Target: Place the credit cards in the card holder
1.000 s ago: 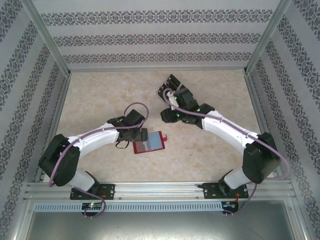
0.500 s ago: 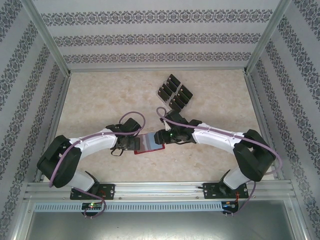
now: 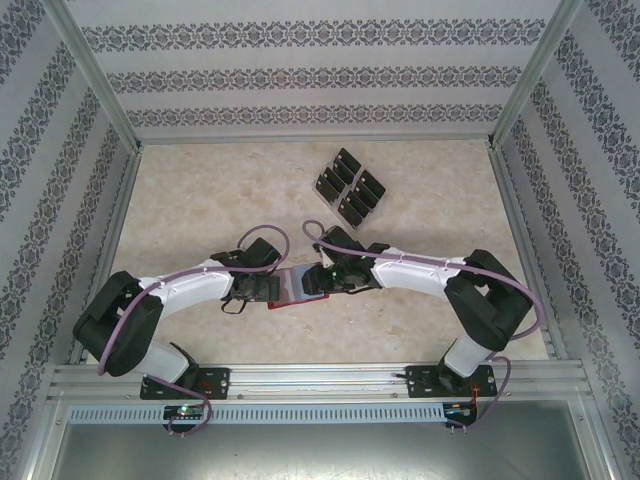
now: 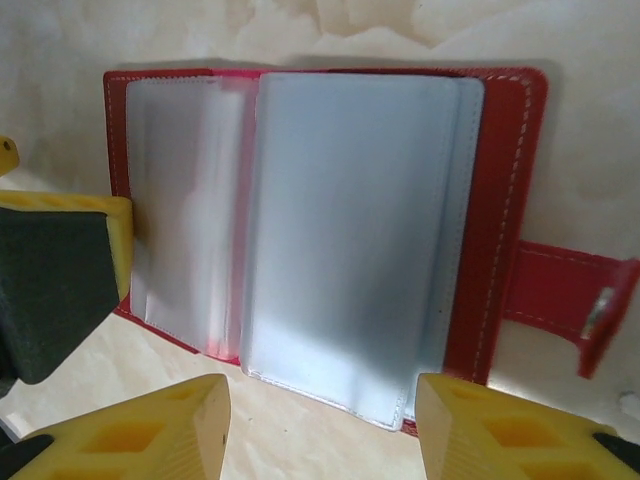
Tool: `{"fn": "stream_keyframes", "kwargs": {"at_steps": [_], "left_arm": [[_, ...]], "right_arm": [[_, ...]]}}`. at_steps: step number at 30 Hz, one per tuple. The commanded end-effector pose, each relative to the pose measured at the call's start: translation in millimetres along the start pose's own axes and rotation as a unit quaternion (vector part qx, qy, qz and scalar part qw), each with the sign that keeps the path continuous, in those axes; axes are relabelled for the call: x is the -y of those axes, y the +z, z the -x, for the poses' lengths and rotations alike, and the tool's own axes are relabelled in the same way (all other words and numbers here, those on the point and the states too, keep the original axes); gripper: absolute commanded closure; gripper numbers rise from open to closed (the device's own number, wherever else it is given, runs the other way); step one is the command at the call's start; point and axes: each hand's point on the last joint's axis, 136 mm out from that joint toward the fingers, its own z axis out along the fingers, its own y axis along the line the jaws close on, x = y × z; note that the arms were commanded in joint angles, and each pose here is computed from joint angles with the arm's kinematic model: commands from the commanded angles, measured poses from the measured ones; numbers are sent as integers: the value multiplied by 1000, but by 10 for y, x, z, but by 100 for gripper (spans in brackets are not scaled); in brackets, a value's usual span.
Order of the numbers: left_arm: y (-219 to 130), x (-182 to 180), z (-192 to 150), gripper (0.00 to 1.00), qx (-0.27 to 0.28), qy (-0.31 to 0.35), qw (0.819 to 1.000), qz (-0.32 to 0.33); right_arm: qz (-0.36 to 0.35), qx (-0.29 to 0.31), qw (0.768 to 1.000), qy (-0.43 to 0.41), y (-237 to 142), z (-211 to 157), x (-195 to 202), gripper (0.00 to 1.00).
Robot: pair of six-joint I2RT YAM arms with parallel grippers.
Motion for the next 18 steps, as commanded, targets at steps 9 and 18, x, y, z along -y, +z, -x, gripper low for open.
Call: {"fn": "stream_keyframes", "kwargs": {"at_steps": [9, 18], "left_arm": [[-37, -62, 14, 6, 11, -18, 1000, 2], [-131, -283, 25, 6, 20, -56, 998, 15]], "right_arm": [[12, -14, 1000, 3, 189, 55, -109, 48], [20, -26, 999, 9, 267, 36, -131, 48]]}}
